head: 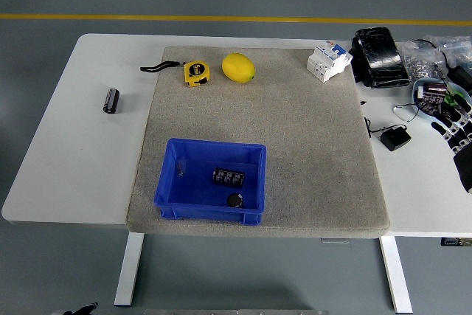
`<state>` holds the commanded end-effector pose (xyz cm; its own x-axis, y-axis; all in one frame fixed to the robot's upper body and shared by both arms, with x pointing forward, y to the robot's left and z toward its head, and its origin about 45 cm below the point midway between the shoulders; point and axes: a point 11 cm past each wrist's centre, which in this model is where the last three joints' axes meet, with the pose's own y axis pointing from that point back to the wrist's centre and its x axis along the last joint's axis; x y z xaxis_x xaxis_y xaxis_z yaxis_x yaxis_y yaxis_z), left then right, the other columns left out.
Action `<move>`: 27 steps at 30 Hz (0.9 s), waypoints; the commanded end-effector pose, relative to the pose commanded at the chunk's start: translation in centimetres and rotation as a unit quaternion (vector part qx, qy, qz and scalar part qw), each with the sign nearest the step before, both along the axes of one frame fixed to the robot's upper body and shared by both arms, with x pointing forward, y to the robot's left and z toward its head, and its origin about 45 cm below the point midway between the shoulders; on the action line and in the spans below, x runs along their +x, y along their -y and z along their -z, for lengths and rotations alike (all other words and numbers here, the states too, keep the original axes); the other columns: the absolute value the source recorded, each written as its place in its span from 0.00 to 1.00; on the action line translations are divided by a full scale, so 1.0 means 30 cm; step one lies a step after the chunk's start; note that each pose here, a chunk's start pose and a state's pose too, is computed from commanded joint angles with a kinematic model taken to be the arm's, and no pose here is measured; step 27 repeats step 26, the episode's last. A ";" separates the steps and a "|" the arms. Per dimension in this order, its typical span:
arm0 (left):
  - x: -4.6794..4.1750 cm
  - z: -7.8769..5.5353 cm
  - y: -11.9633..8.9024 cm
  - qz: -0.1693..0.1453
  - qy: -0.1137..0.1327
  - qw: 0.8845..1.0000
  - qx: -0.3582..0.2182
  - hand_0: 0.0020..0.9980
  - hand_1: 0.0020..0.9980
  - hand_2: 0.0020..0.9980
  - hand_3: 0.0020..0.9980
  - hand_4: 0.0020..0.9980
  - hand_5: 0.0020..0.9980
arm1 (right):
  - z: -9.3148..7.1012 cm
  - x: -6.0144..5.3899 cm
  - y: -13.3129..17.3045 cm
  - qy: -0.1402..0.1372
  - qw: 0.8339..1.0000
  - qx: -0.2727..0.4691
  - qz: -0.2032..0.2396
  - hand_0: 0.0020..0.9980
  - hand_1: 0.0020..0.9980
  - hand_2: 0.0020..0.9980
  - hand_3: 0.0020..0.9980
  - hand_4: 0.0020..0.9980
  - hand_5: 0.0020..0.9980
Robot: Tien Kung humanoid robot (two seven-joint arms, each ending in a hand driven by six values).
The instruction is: Pick up the battery,place it into the box
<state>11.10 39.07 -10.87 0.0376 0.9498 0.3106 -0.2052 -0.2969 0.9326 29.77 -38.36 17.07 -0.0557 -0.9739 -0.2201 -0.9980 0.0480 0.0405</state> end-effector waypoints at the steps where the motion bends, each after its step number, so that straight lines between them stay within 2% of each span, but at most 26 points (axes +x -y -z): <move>1: -0.001 0.000 0.000 0.000 0.000 1.000 0.000 0.78 0.78 0.81 0.64 0.73 0.60 | 0.001 0.001 0.001 0.000 1.000 0.000 0.001 0.92 0.86 0.89 0.94 1.00 0.96; 15: 0.010 -0.002 -0.001 0.002 0.004 1.000 0.001 0.78 0.78 0.81 0.64 0.73 0.60 | -0.006 0.008 0.020 0.001 1.000 0.004 0.018 0.92 0.86 0.89 0.94 1.00 0.96; 27: 0.021 -0.005 0.001 -0.007 0.011 1.000 -0.001 0.78 0.78 0.81 0.64 0.73 0.60 | -0.014 0.025 0.014 0.006 1.000 0.006 0.016 0.92 0.86 0.89 0.94 1.00 0.97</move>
